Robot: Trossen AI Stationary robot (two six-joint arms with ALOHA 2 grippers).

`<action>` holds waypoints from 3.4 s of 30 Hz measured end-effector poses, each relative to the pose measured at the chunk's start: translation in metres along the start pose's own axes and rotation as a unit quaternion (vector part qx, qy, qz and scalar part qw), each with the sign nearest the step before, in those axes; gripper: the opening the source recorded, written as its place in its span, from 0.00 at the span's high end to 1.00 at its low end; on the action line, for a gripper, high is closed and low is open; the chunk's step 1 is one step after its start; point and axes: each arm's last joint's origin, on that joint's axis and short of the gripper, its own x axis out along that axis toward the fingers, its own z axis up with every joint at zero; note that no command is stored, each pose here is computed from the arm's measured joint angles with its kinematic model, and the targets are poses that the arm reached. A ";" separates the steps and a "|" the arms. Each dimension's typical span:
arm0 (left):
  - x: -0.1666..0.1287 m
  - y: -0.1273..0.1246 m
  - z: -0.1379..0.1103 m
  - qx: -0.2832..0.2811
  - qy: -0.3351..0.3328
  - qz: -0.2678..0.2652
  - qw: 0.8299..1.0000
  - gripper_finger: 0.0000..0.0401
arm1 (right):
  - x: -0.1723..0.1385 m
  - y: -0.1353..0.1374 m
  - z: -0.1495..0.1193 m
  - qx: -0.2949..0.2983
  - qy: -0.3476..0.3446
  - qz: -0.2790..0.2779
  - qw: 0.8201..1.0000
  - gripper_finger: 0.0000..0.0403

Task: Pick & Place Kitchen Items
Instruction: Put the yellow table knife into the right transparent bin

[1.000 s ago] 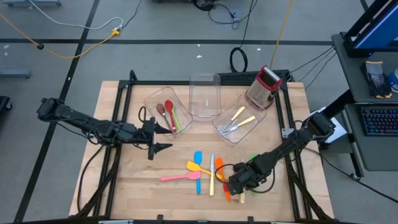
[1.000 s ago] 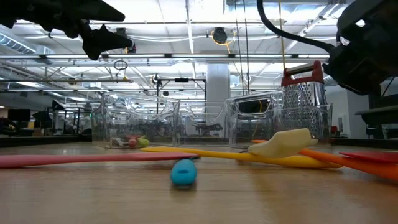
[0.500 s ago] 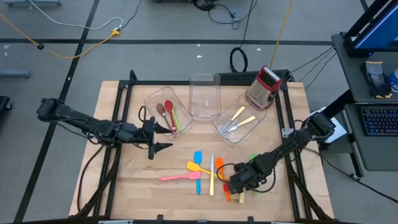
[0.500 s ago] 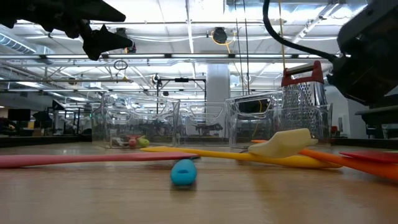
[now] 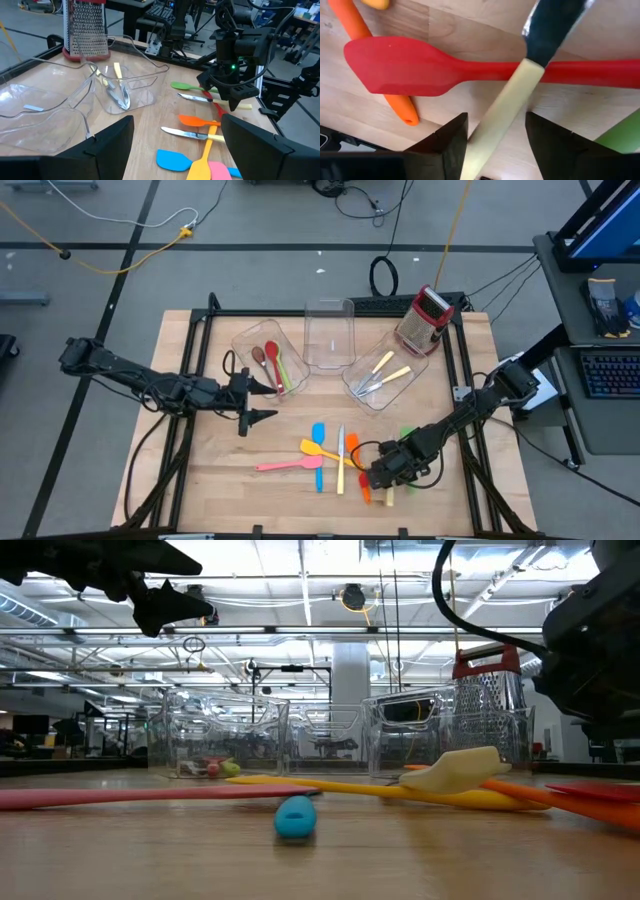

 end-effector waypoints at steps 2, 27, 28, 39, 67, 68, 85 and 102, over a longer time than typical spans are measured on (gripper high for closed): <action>0.000 0.000 0.000 0.000 0.000 0.000 1.000 0.24 | 0.000 0.000 0.000 0.001 -0.003 0.000 1.000 0.57; 0.000 0.000 0.000 0.004 0.000 0.000 1.000 0.24 | -0.021 0.001 -0.012 0.006 0.020 0.032 0.999 0.86; 0.000 0.000 0.000 0.005 0.000 0.000 1.000 0.24 | -0.024 -0.001 -0.014 0.004 0.020 0.032 0.999 0.86; 0.000 0.000 0.000 0.008 0.000 0.000 1.000 0.24 | -0.071 -0.011 -0.032 -0.045 0.017 0.090 0.995 0.86; 0.000 0.000 0.000 -0.036 0.000 0.000 0.999 0.24 | -0.137 -0.005 0.002 -0.282 -0.132 0.208 0.927 0.86; 0.000 0.000 0.000 -0.039 0.000 0.000 0.999 0.24 | -0.140 -0.005 0.005 -0.291 -0.139 0.211 0.923 0.86; 0.000 0.000 0.000 -0.079 0.000 0.000 0.997 0.24 | -0.200 -0.032 0.051 -0.398 -0.270 0.189 0.856 0.86; 0.000 0.000 0.000 -0.080 0.000 0.000 0.997 0.24 | -0.226 -0.060 0.098 -0.515 -0.440 -0.077 0.732 0.86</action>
